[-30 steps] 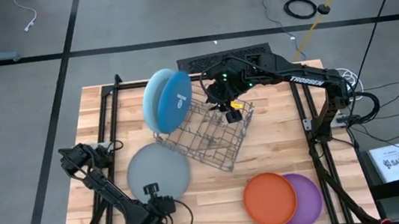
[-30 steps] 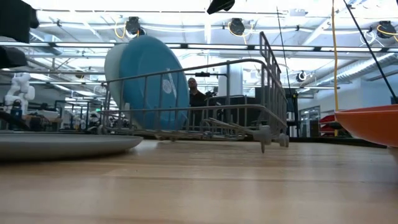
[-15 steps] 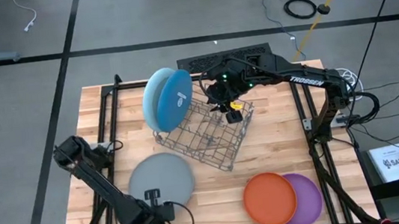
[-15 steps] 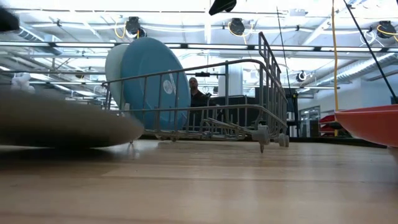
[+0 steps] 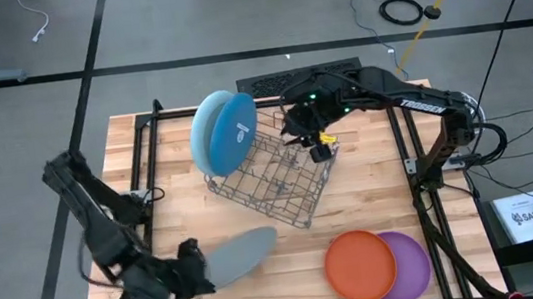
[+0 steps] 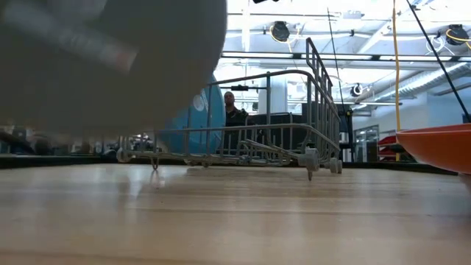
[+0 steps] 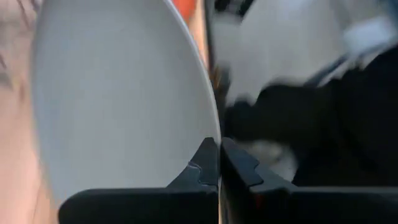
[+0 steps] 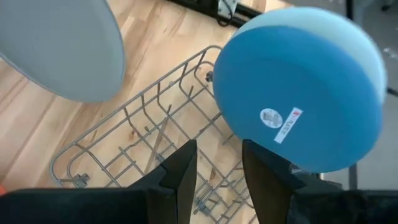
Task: Sort dishes
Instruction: Put the gray plate in the dish rack
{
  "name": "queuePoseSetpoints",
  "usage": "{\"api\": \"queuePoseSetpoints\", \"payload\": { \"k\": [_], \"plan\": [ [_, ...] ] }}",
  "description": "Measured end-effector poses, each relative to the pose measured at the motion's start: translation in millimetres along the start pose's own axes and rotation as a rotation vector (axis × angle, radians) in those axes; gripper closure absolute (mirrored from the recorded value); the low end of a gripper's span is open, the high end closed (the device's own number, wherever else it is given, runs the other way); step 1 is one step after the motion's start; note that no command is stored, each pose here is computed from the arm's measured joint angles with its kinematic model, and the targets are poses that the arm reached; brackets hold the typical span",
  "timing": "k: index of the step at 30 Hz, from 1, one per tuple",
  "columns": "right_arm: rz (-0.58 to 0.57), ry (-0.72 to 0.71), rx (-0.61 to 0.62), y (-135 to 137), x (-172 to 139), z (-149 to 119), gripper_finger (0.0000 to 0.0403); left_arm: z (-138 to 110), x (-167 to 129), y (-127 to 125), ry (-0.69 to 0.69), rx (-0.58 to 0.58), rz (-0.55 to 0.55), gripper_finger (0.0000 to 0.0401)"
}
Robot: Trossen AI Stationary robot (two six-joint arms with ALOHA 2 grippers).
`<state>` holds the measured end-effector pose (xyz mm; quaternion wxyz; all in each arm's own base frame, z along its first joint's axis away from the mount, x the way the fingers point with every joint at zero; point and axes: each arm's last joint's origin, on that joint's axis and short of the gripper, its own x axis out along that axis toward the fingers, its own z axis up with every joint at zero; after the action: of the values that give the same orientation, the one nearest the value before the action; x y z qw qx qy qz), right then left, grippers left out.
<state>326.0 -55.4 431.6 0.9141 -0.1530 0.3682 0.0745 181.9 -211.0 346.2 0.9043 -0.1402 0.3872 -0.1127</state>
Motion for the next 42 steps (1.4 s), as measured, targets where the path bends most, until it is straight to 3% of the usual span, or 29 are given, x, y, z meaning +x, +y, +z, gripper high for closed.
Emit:
{"api": "queuePoseSetpoints", "payload": {
  "k": [4,11,16,20,29,34,40,42],
  "plan": [
    [-0.047,-0.027,-0.014,2.3,-19.6,0.4,0.0282,17.8,-35.8,10.2,-0.204,-0.004,0.010,0.0401],
    [-0.083,-0.092,-0.027,8.1,-52.0,-0.3,0.0282,41.3,-86.3,42.2,-0.500,-0.062,0.146,0.0401],
    [-0.096,-0.117,-0.038,9.7,-61.3,-0.1,0.0282,59.3,-100.4,65.6,-0.599,-0.027,0.242,0.0401],
    [-0.096,-0.116,-0.044,9.6,-61.1,-0.2,0.0282,73.0,-103.4,86.2,-0.622,-0.032,0.281,0.0401],
    [-0.100,-0.126,-0.043,9.4,-61.4,0.8,0.0282,97.8,-89.4,130.8,-0.632,-0.021,0.196,0.0401],
    [-0.094,-0.125,-0.037,9.8,-61.3,0.5,0.0282,96.4,-75.5,164.2,-0.604,-0.125,0.208,0.0401],
    [-0.091,-0.124,-0.024,9.8,-61.3,0.3,0.0282,94.7,-58.2,198.9,-0.675,-0.181,0.096,0.0401],
    [-0.091,-0.123,-0.024,9.8,-61.3,0.2,0.0282,90.4,-54.2,211.3,-0.665,-0.202,0.110,0.0401]
  ]
}}
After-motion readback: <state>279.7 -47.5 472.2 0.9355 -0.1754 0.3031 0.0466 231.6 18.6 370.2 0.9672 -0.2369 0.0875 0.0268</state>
